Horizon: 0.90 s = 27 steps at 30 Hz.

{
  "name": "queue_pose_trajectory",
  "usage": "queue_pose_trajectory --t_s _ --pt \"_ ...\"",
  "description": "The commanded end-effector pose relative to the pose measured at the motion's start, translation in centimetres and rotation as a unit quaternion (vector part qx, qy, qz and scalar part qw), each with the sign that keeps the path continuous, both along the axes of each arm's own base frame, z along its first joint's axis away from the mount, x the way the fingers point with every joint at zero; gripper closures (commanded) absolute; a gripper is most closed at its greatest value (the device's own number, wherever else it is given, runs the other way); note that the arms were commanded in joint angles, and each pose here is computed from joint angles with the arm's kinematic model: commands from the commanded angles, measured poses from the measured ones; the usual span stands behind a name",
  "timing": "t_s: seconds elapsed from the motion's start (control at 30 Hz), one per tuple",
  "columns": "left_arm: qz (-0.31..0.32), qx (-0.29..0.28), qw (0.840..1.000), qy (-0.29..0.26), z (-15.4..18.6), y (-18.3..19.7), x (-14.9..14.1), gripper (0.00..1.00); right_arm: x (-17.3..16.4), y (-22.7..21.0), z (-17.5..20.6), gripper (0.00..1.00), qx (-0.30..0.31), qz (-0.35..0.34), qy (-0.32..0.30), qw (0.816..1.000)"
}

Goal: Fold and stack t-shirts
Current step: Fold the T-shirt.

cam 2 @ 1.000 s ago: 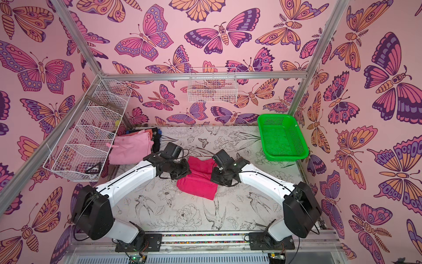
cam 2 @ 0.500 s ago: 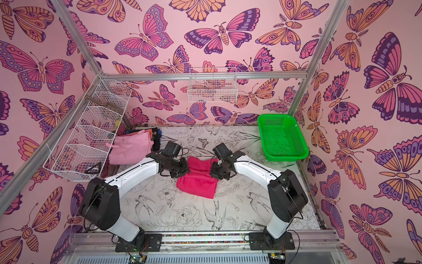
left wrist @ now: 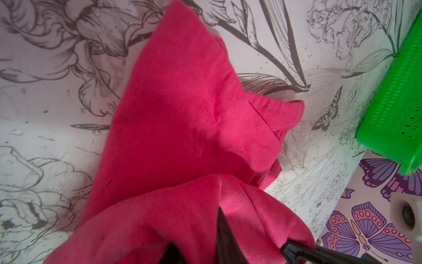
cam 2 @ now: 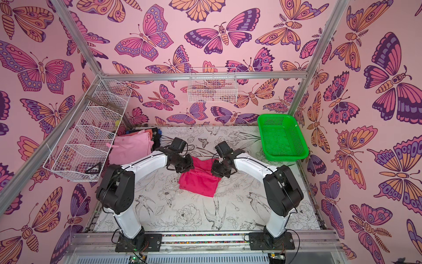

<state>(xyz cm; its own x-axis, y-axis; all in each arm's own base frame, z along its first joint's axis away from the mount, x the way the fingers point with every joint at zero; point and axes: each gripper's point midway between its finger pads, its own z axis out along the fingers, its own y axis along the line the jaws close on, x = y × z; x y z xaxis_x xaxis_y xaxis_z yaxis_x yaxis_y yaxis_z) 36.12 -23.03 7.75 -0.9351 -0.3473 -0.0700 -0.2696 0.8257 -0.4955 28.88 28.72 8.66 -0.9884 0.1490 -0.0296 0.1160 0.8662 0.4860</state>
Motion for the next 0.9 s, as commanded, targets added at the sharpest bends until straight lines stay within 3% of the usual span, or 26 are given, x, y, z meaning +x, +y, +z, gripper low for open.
queue_pose_trajectory --t_s 0.0,0.1,0.17,0.3,0.6,0.87 --pt "-0.010 -0.006 1.000 -0.004 -0.3 -0.3 0.9 0.82 0.9 0.6 0.5 1.00 0.013 0.011 -0.008 1.000" --pt "-0.009 -0.005 1.000 0.000 -0.7 -0.2 0.9 0.82 0.9 0.7 0.5 0.87 0.016 0.015 -0.009 1.000" --pt "-0.009 -0.005 1.000 0.001 -0.8 -0.2 0.9 0.82 1.0 0.7 0.6 0.69 0.018 0.019 -0.013 1.000" --pt "-0.003 -0.005 1.000 0.001 -0.9 0.3 1.0 0.82 1.1 0.3 1.2 0.55 0.018 0.020 -0.026 0.999" --pt "0.005 -0.010 1.000 0.000 -0.7 0.7 1.5 0.82 0.7 -0.7 2.4 0.52 0.022 0.014 -0.038 0.999" --pt "0.008 -0.016 1.000 0.004 -0.9 0.3 1.9 0.81 -2.3 -2.4 3.9 0.52 0.029 0.010 -0.048 0.998"
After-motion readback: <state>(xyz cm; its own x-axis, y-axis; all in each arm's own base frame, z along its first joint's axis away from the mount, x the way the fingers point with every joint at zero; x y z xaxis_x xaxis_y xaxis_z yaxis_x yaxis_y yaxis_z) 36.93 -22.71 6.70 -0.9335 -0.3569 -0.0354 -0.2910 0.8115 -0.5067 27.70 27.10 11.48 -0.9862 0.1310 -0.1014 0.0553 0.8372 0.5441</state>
